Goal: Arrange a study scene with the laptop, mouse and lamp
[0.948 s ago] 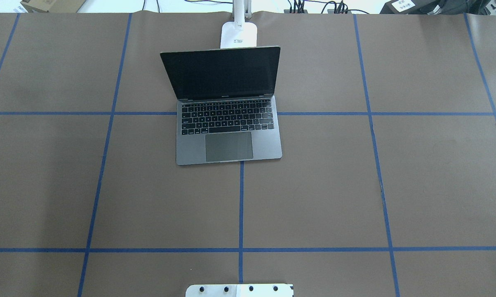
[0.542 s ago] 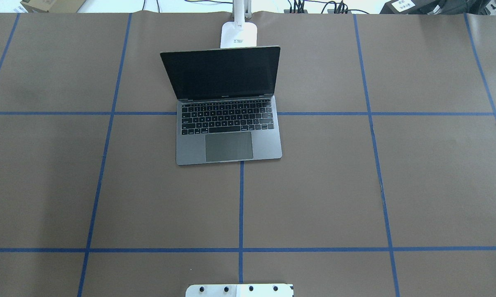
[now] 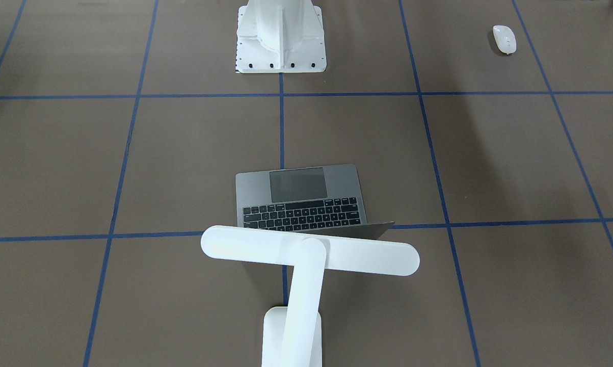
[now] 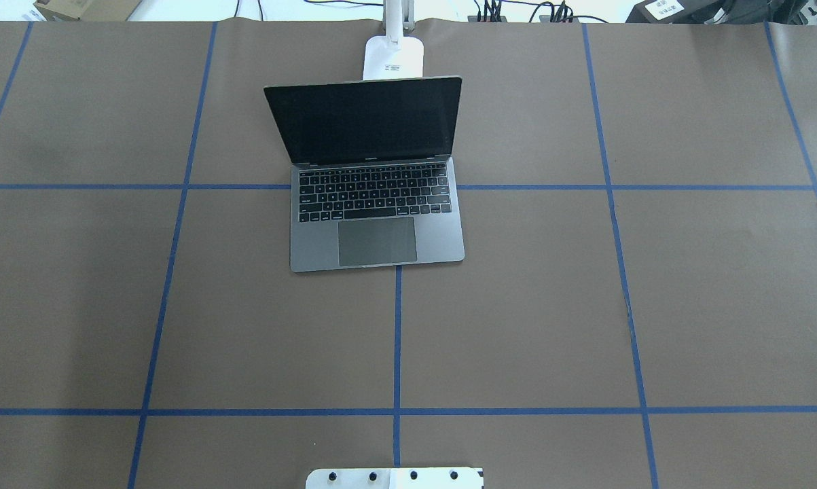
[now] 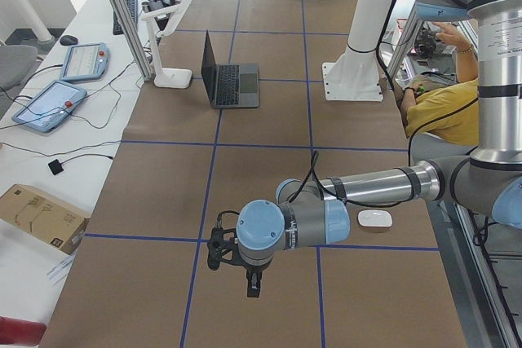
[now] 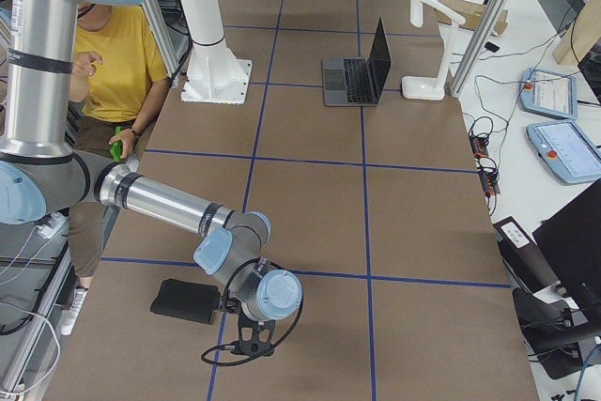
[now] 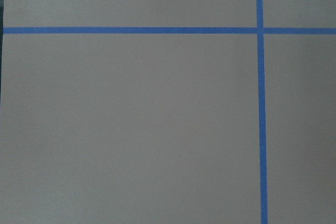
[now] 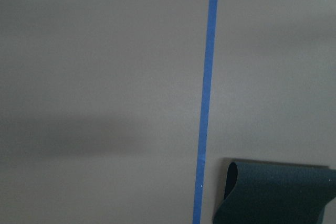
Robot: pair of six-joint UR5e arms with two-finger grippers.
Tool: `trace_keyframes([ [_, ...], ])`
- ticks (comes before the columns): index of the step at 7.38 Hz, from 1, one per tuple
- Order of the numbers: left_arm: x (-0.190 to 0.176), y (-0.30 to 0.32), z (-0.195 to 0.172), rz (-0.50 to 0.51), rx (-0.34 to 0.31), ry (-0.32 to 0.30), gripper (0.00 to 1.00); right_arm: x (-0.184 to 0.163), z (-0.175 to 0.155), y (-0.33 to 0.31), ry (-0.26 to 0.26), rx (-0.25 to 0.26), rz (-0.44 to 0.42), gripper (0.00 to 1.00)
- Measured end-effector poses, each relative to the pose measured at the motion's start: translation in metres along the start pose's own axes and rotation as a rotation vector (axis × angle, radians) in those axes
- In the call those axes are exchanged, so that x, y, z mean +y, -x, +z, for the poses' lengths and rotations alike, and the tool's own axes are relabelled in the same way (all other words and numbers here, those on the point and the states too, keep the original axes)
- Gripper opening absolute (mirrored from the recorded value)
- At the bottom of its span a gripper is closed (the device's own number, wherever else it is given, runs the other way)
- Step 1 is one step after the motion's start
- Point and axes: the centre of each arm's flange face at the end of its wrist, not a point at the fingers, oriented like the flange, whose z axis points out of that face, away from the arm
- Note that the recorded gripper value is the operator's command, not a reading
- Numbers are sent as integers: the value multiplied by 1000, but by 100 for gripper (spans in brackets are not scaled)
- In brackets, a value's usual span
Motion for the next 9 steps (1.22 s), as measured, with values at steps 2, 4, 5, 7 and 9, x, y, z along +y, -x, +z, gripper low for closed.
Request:
trace_keyframes([
  [2,1,-1,-1,4,0,-3,100,-7,29,23,40,102,32,88],
  [4,14,-10,-6,11,-1,-12,100,-13,50,16,59,184,73,88],
  [5,22,-15,-9,13,-2,-15,100,-19,61,3,69,210,82,88],
  [7,28,-18,-10,13,-2,-16,100,-28,78,-19,84,239,83,88],
  [9,28,-18,-9,12,-2,-15,100,-33,86,-31,91,253,87,88],
])
